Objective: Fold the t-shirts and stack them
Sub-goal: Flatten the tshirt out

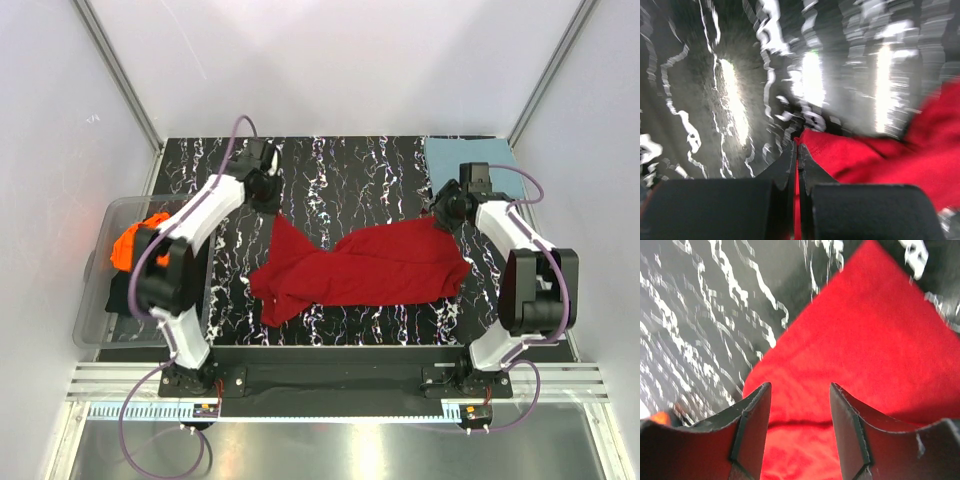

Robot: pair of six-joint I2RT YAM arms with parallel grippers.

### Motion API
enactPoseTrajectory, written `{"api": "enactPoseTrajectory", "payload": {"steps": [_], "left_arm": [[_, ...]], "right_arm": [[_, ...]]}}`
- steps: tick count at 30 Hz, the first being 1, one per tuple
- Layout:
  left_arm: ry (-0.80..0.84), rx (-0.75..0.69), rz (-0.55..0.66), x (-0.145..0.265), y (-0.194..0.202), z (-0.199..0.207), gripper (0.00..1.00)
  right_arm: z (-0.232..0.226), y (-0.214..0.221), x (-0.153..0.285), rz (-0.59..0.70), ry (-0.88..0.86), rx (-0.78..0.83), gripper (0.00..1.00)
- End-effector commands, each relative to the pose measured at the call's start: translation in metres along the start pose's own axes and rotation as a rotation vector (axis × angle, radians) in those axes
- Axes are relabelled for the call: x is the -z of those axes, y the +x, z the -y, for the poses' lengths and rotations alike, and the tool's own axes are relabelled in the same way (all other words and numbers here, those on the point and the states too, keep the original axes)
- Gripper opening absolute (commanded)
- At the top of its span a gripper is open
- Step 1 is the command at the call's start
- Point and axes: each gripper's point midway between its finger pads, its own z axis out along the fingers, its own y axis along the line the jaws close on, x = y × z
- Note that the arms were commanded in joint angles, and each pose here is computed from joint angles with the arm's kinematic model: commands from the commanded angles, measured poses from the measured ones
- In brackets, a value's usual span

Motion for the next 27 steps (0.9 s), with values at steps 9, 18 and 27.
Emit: {"api": "enactPoseTrajectory", "payload": {"steps": [9, 18, 27], "left_arm": [[0.149, -0.043, 0.301, 0.123, -0.035, 0.039, 0.0], [0.144, -0.081, 0.335, 0.134, -0.022, 0.035, 0.0], [0.153, -0.094, 0.33, 0.129, -0.019, 0.035, 0.0]], "right_arm": [[0.015, -0.068, -0.047, 0.071, 0.274, -0.088, 0.53], [0.046, -0.06, -0.073, -0.009, 0.495, -0.164, 0.47], [0.059, -0.061, -0.081, 0.01, 0.568, -0.194, 0.46]]}}
